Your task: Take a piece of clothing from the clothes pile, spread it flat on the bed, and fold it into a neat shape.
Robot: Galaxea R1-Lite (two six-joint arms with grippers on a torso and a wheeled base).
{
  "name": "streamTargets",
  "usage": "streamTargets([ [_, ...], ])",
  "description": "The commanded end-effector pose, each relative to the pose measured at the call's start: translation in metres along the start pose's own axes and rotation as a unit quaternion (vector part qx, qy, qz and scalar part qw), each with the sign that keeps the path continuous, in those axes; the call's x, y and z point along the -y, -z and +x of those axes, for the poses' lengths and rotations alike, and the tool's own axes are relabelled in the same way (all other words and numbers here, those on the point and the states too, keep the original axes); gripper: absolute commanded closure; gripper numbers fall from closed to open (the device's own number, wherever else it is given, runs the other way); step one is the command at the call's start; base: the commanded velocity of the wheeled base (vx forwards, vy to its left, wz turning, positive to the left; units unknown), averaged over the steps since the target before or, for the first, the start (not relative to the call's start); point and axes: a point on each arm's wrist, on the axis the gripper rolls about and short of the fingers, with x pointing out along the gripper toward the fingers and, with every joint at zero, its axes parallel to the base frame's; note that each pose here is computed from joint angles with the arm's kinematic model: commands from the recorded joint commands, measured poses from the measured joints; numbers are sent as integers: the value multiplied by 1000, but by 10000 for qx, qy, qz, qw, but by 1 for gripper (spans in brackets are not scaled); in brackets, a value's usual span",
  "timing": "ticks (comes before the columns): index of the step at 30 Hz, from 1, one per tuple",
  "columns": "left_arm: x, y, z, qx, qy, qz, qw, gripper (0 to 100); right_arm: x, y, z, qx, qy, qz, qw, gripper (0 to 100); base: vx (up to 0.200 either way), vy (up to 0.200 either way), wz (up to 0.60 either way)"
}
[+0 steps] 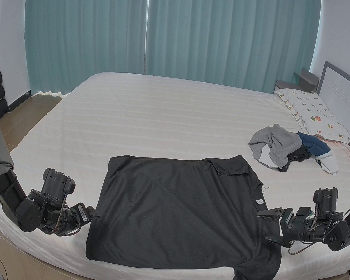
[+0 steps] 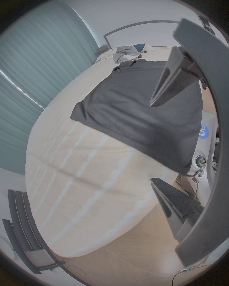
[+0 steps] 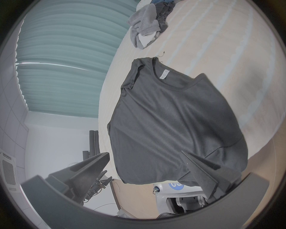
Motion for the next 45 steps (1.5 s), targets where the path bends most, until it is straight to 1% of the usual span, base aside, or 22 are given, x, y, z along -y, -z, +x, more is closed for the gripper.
streamTargets([
  [1,1,-1,1,9,5,-9,10000,0,3,2,4,-38,85,51,9999,0,0,0,0],
  [6,2,-2,1,45,34,-71,10000,0,2,-1,5,82,15,166,9998,0,0,0,0],
  [7,7,-6,1,110,111,-302,9994,0,1,-2,6,138,-61,220,9996,0,0,0,0],
  [10,12,-11,1,185,208,-564,9980,0,3,-2,8,160,-76,232,9996,0,0,0,0],
  [16,13,-9,2,147,220,-535,9982,0,5,-2,10,190,-103,216,9995,0,200,0,0],
  [22,18,-12,2,222,317,-556,9977,0,3,2,13,179,-90,163,9997,0,0,0,0],
  [25,21,-15,3,291,409,-641,9967,0,2,4,14,245,-17,154,9996,0,0,0,0],
  [26,25,-19,5,334,472,-741,9956,0,0,7,17,308,51,173,9994,0,0,0,0],
  [29,25,-19,5,334,472,-741,9956,0,0,7,17,308,51,173,9994,0,0,0,0],
  [30,33,-25,15,376,517,-773,9950,0,-3,9,23,485,-15,234,9985,0,0,0,0],
  [31,33,-25,15,376,517,-773,9950,0,-2,9,23,485,-15,241,9985,0,0,0,0],
  [34,42,-38,22,519,637,-828,9932,0,2,11,27,666,-120,220,9975,0,0,0,0],
  [37,46,-53,34,662,679,-892,9915,0,7,14,32,799,-184,233,9964,0,0,0,0],
  [39,50,-68,47,811,724,-953,9895,0,10,15,34,898,-342,327,9948,0,0,0,0],
  [42,53,-83,66,924,779,-1011,9875,0,13,16,36,962,-508,500,9928,0,0,0,0],
  [43,55,-90,78,980,803,-1030,9866,0,16,17,38,950,-537,521,9927,0,0,0,0],
  [45,57,-98,88,1053,829,-1008,9858,0,17,21,41,926,-539,496,9930,0,0,0,0],
])
